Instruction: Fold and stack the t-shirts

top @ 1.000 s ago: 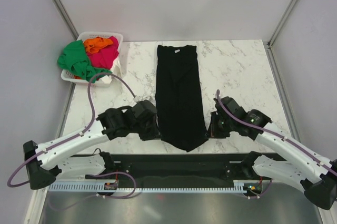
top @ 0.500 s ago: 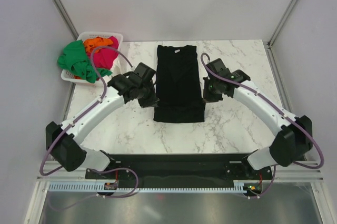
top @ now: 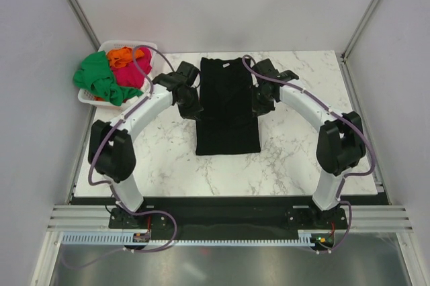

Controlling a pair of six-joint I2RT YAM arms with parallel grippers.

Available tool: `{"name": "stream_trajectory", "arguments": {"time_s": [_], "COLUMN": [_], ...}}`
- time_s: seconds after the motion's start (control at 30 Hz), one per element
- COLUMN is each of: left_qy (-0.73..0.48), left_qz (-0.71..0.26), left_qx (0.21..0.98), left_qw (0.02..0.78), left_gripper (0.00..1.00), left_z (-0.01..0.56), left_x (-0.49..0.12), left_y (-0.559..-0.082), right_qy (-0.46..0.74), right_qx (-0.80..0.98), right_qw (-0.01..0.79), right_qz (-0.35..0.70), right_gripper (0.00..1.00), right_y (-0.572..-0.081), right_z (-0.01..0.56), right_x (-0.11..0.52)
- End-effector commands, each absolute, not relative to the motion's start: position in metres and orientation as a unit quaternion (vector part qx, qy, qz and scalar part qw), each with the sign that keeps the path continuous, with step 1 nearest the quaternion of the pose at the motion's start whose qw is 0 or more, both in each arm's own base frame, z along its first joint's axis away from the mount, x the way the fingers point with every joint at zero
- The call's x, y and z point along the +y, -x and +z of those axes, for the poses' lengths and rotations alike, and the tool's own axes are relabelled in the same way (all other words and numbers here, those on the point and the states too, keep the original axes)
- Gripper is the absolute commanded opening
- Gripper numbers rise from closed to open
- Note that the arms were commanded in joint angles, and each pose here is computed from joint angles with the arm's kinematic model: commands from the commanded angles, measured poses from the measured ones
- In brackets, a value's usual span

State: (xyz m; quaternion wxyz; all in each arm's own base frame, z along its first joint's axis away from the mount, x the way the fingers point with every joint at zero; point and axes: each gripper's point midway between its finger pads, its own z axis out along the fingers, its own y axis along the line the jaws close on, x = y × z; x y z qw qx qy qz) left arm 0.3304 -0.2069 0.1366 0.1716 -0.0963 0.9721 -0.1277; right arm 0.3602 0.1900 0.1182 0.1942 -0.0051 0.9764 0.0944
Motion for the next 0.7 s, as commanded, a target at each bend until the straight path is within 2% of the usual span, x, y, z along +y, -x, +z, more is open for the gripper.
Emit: {"name": "stream_trajectory", "arguments": {"time_s": [0.0, 0.2, 0.27, 0.3, 0.33, 0.37, 0.4, 0.43, 0.5, 0.57, 0.67], "left_qy": [0.065, 0.060, 0.058, 0.054, 0.050, 0.047, 0.051, 0.054, 0.062, 0.063, 0.071], "left_qz": [-0.139, -0.141, -0.140, -0.161, -0.175, -0.185, -0.186, -0.183, -0.186, -0.183, -0.155], "left_qx": [0.970, 0.975, 0.978, 0.974, 0.972, 0.971, 0.972, 0.973, 0.973, 0.971, 0.971], "left_qw": [0.187, 0.164, 0.144, 0.152, 0.149, 0.143, 0.136, 0.129, 0.121, 0.142, 0.168], "left_gripper": [0.02, 0.02, 0.06, 0.09, 0.12, 0.22, 0.28, 0.32, 0.39, 0.44, 0.46], "left_z": [0.139, 0.110, 0.091, 0.099, 0.099, 0.095, 0.094, 0.091, 0.105, 0.123, 0.146], "left_x": [-0.209, -0.210, -0.210, -0.212, -0.214, -0.216, -0.211, -0.209, -0.201, -0.194, -0.175], "left_y": [-0.359, -0.394, -0.405, -0.420, -0.428, -0.437, -0.453, -0.460, -0.473, -0.478, -0.467], "right_qy": [0.011, -0.009, -0.024, -0.033, -0.041, -0.063, -0.076, -0.086, -0.103, -0.098, -0.090], "right_qx": [0.972, 0.977, 0.979, 0.979, 0.978, 0.976, 0.975, 0.973, 0.968, 0.963, 0.961], "right_qw": [0.209, 0.185, 0.176, 0.173, 0.172, 0.172, 0.171, 0.172, 0.178, 0.207, 0.220], "right_qz": [0.106, 0.101, 0.104, 0.105, 0.111, 0.116, 0.118, 0.131, 0.142, 0.142, 0.140], "right_gripper": [0.00, 0.00, 0.00, 0.08, 0.21, 0.38, 0.72, 0.79, 0.83, 0.85, 0.86], "right_y": [-0.384, -0.404, -0.415, -0.420, -0.431, -0.441, -0.448, -0.461, -0.474, -0.481, -0.467], "right_z": [0.120, 0.091, 0.079, 0.077, 0.073, 0.073, 0.073, 0.078, 0.091, 0.118, 0.137], "right_x": [0.193, 0.191, 0.189, 0.188, 0.190, 0.184, 0.180, 0.182, 0.174, 0.170, 0.164]}}
